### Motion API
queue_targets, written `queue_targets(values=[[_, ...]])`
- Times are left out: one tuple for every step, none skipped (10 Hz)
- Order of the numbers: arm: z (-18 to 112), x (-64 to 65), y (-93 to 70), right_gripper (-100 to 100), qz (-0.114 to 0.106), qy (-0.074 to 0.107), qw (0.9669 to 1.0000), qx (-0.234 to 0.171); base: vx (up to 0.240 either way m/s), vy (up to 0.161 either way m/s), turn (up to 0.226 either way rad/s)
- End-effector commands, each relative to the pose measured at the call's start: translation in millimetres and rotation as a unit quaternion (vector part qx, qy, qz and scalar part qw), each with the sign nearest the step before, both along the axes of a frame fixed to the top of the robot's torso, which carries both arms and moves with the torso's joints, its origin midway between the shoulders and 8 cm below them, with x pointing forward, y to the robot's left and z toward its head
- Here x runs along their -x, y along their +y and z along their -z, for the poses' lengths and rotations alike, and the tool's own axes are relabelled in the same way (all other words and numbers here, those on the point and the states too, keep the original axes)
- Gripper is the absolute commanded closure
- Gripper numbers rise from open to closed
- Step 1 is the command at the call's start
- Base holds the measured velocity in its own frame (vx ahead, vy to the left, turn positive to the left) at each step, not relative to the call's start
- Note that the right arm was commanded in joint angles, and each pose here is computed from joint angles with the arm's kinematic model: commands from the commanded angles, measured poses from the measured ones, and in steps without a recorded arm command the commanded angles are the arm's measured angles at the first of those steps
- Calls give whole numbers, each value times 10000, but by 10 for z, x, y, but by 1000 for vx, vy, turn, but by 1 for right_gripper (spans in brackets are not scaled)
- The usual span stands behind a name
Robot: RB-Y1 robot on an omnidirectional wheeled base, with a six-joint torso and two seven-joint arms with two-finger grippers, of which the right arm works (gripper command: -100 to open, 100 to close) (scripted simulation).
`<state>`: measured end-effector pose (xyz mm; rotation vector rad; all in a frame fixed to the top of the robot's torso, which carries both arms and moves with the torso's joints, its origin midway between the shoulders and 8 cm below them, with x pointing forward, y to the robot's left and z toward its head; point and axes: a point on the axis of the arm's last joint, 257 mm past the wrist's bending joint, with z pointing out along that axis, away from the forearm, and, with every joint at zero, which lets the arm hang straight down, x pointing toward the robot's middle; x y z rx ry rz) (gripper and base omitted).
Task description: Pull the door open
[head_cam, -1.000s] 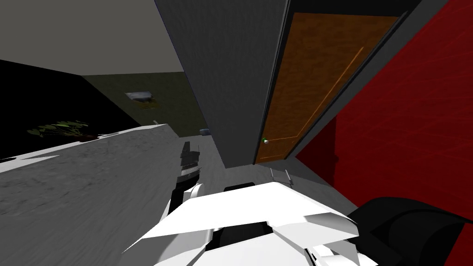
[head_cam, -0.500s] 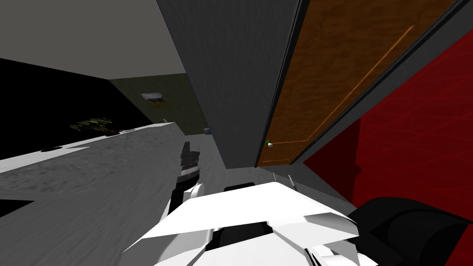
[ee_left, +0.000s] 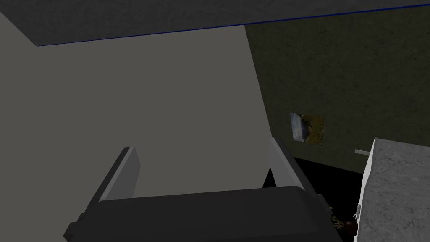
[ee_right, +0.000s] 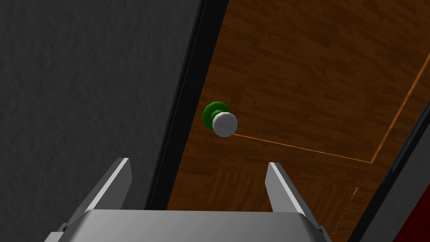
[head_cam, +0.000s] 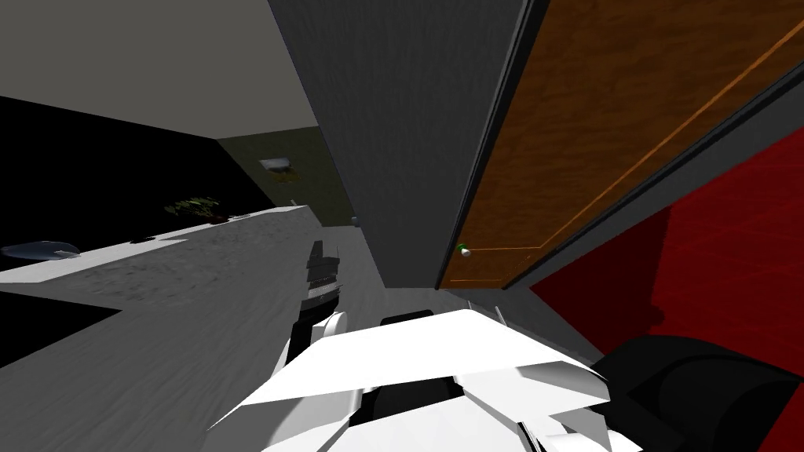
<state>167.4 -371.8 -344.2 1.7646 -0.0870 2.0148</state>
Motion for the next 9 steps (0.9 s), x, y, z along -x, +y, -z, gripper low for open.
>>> queue_targets(values=[[48, 91, -16, -100, 10, 22, 9999, -132, 64, -74, 132], [78, 142, -26, -100, 17, 39, 9998, -203, 63, -63, 130], [107, 194, -36, -100, 24, 55, 9996, -273, 72, -71, 127], [135, 245, -46, -100, 33, 72, 9994, -342, 72, -72, 119], [162, 298, -56, -100, 42, 88, 9991, -411, 63, -74, 110], [188, 350, -66, -100, 51, 104, 9988, -479, 67, -70, 131], [213, 403, -77, -100, 61, 119, 9984, -546, 54, -73, 137], [255, 497, -94, -100, 80, 146, 9977, -662, 87, -100, 186], [274, 543, -102, -100, 89, 159, 9972, -719, 79, -102, 157]])
